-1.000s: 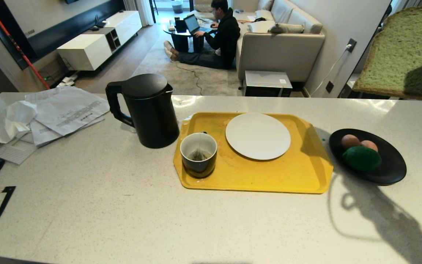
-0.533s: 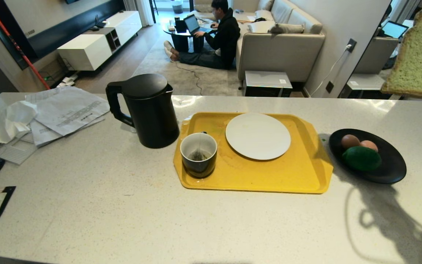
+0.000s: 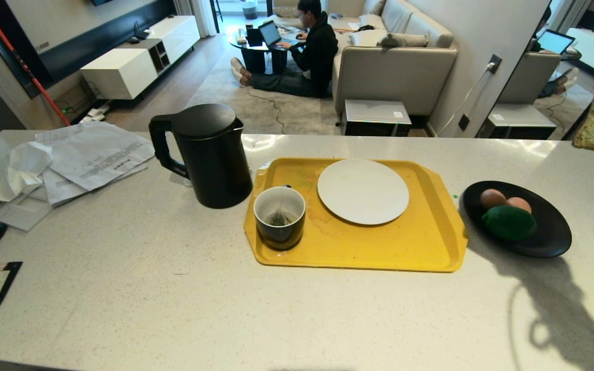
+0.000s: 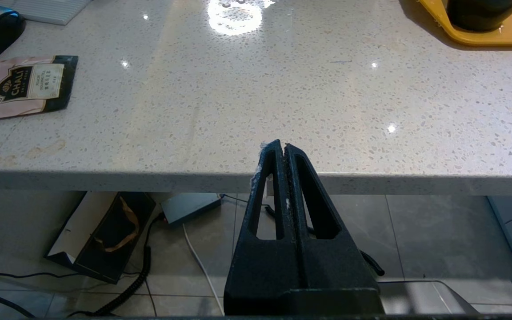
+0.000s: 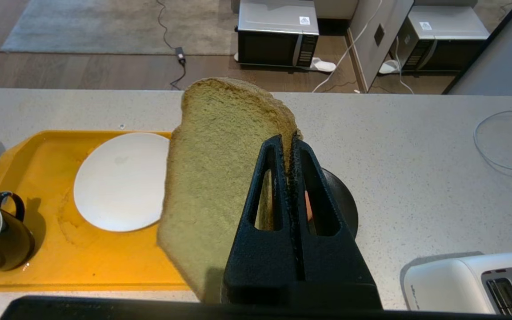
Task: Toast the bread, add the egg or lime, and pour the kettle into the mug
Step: Put the bread slices in the toaster
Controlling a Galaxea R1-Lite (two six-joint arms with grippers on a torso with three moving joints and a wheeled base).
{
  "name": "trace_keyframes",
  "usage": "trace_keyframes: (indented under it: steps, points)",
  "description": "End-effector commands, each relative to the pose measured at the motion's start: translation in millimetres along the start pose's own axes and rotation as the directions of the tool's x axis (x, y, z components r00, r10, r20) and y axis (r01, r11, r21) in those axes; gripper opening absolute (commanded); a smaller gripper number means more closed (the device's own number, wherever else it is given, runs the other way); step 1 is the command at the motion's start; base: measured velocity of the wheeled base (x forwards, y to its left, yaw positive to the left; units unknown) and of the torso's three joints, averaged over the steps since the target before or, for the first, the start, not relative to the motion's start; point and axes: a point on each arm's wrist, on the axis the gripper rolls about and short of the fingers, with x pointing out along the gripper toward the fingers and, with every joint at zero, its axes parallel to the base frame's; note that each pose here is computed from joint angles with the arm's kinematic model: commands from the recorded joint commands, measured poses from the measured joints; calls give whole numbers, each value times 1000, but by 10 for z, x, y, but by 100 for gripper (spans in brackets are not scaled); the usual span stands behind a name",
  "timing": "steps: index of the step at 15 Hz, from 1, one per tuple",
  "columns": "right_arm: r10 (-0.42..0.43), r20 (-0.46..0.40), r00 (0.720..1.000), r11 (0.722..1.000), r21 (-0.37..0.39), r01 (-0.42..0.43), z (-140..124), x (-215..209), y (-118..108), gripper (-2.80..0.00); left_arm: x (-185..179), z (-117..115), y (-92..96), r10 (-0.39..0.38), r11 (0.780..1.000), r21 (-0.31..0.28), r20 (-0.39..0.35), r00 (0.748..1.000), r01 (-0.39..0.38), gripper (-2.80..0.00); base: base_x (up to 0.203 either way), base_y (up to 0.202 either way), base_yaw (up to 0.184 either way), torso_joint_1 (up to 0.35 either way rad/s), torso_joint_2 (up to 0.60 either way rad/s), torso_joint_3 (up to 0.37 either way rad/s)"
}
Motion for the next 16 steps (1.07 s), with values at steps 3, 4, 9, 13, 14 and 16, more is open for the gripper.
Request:
trace_keyframes:
  steps: [3, 4, 9, 13, 14, 16]
  points:
    - [-3, -30, 1000, 1000, -16, 3, -101, -9, -9, -280, -1, -1, 0, 0, 1000, 0, 0, 1000, 0, -280, 0, 0, 0, 0, 0, 0]
    - [-3, -34, 999, 1000, -19, 2, -128, -30, -20, -280, -1, 0, 0, 1, 1000, 0, 1, 1000, -1, -280, 0, 0, 0, 0, 0, 0]
    - [-3, -52, 999, 1000, -28, 2, -253, -127, -73, -280, -1, -1, 0, 2, 1000, 0, 0, 1000, -2, -280, 0, 0, 0, 0, 0, 0]
    - [-4, -46, 999, 999, -33, 2, -251, -157, -88, -280, 0, -4, 0, 1, 1000, 0, 0, 1000, -1, -280, 0, 0, 0, 0, 0, 0]
    - [-4, -48, 999, 999, -32, 2, -255, -155, -88, -280, -1, 1, 0, 0, 1000, 0, 2, 1000, 0, -280, 0, 0, 0, 0, 0, 0]
    - [-5, -62, 998, 999, -40, 2, -269, -98, -61, -280, -1, -1, 0, 0, 1000, 0, 0, 1000, 0, -280, 0, 0, 0, 0, 0, 0]
